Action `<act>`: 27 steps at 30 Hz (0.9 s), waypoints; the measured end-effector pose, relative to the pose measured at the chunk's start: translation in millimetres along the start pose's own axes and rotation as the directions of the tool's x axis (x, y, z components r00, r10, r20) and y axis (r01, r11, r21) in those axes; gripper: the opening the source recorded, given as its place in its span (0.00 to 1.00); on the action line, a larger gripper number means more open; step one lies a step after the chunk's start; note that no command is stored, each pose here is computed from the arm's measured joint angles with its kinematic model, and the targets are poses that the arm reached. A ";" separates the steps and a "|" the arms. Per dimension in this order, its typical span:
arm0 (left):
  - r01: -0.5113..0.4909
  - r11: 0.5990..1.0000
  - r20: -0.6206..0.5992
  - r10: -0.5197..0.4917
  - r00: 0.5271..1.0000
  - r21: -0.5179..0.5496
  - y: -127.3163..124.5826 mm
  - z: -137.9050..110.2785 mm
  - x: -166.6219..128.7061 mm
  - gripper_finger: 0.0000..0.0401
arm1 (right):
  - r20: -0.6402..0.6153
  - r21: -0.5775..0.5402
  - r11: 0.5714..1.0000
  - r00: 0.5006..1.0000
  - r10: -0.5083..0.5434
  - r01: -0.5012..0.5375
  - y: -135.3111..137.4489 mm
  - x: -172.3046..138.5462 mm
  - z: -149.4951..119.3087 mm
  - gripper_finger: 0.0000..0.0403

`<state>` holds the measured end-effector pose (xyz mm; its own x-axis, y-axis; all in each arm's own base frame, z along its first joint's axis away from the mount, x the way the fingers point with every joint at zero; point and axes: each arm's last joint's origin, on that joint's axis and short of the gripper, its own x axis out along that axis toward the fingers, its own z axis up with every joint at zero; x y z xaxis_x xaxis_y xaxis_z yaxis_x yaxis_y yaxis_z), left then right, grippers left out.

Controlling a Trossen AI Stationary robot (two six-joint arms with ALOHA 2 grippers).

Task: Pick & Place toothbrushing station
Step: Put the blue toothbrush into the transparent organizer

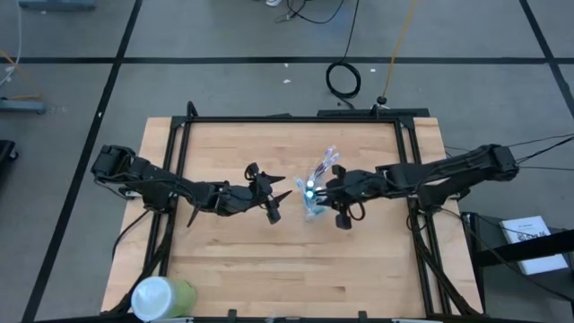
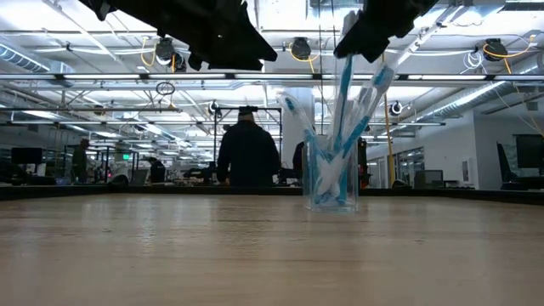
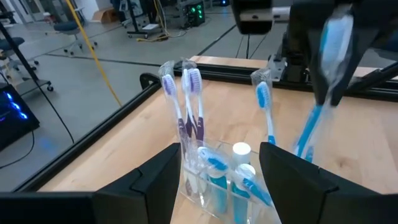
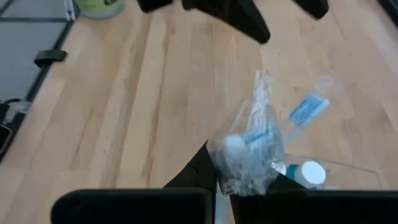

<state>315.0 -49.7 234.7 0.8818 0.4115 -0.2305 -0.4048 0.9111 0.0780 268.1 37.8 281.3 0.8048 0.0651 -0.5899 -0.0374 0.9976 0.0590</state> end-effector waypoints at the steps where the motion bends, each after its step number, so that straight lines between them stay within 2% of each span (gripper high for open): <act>1: 0.000 1.000 -0.001 0.000 1.000 0.000 0.0 -0.1 0.0 0.56 | -0.009 0.001 1.000 1.000 -0.002 0.002 -0.4 2.9 -0.9 0.02; 10: 0.000 1.000 -0.001 0.000 1.000 0.000 0.0 -0.2 0.0 0.56 | -0.111 0.041 0.999 0.994 -0.012 0.017 -0.1 32.4 -12.8 0.02; 17: 0.001 1.000 -0.002 -0.001 1.000 -0.005 -0.2 -0.2 -0.2 0.56 | -0.137 0.056 0.998 0.990 -0.013 0.020 0.4 51.9 -18.1 0.03; 27: -0.001 1.000 -0.014 0.000 1.000 -0.012 -0.2 -1.6 -0.3 0.56 | -0.120 0.051 0.999 0.993 -0.011 0.017 0.3 44.0 -15.7 0.09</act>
<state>314.4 -50.0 233.2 0.8781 0.4115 -0.2441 -0.4082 0.9105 0.0664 294.2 41.4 242.7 0.7283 0.0568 -0.6829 0.0069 0.9959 0.0901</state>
